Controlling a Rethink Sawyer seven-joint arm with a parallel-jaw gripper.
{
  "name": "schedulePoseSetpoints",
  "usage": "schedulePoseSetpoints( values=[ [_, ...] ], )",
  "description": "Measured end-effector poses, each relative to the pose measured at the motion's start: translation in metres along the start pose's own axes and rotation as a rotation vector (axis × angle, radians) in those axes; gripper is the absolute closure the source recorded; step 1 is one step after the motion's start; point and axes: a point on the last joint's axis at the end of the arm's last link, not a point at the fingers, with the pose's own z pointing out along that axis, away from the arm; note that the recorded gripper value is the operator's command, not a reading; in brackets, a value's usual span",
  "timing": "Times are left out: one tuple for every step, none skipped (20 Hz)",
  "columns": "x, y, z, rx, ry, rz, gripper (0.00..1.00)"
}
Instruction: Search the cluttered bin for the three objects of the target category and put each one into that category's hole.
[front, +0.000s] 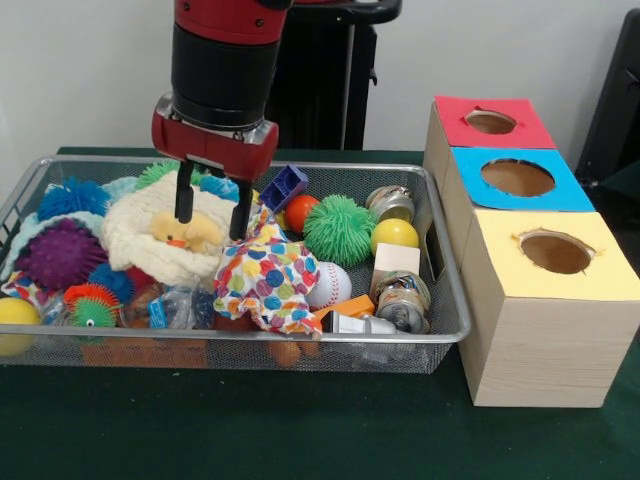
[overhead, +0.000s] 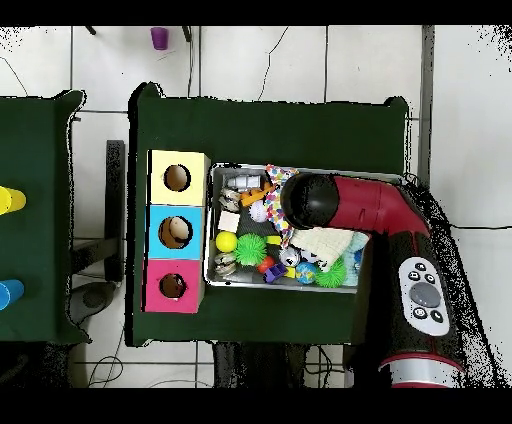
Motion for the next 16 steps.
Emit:
schedulePoseSetpoints(
  values=[
    [0.000,-0.001,0.001,0.000,0.001,0.001,0.00],
    [0.000,-0.002,0.001,0.001,0.002,0.002,0.00],
    [0.000,-0.004,0.002,0.001,0.003,0.005,0.00],
    [0.000,-0.005,0.002,0.002,0.004,0.007,0.00],
    [0.000,-0.006,0.002,0.003,0.004,0.008,0.00],
    [0.000,-0.007,0.003,0.003,0.004,0.010,0.00],
    [0.000,-0.010,0.003,0.006,0.004,0.012,0.00],
    [0.000,-0.011,0.003,0.007,0.005,0.014,0.00],
    [0.000,-0.012,0.002,0.008,0.004,0.016,0.00],
    [0.000,-0.014,0.002,0.009,0.004,0.017,0.00],
    [-0.001,-0.014,0.002,0.010,0.003,0.018,0.00],
    [-0.001,-0.015,0.001,0.010,0.003,0.020,0.00],
    [-0.001,-0.016,0.001,0.010,0.002,0.021,0.00],
    [-0.001,-0.017,0.000,0.011,0.002,0.022,0.00],
    [-0.001,-0.017,0.000,0.011,0.001,0.022,0.00],
    [0.000,-0.018,0.001,0.011,0.000,0.023,0.00]
  ],
)
